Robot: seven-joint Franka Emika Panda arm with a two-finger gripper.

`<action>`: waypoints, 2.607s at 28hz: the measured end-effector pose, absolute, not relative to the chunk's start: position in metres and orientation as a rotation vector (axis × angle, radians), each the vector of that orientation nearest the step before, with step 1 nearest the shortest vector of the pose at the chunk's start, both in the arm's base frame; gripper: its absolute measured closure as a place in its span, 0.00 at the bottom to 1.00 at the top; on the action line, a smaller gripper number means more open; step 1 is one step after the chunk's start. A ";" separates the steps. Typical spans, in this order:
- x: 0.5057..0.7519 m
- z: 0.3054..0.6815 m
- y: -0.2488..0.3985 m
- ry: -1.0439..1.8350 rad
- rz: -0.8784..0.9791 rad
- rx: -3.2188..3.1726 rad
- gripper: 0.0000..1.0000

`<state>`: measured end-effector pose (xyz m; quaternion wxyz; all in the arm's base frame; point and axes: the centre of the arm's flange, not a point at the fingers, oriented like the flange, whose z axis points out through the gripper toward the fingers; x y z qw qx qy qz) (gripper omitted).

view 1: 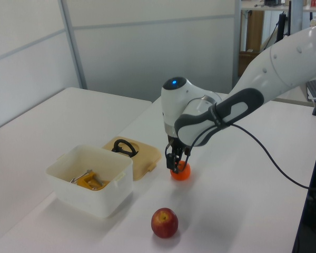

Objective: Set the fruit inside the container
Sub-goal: 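Lift the orange and carry it over the white container, then lower the orange into the container and open the gripper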

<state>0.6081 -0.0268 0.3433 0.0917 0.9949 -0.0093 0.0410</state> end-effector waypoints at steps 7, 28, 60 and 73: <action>0.610 0.319 -0.027 -0.063 0.105 2.910 0.01; 0.638 0.408 -0.003 -0.254 0.381 2.945 0.20; 0.698 0.422 0.179 -0.751 0.748 2.899 0.03; 0.674 0.436 0.200 -0.580 0.507 2.931 0.00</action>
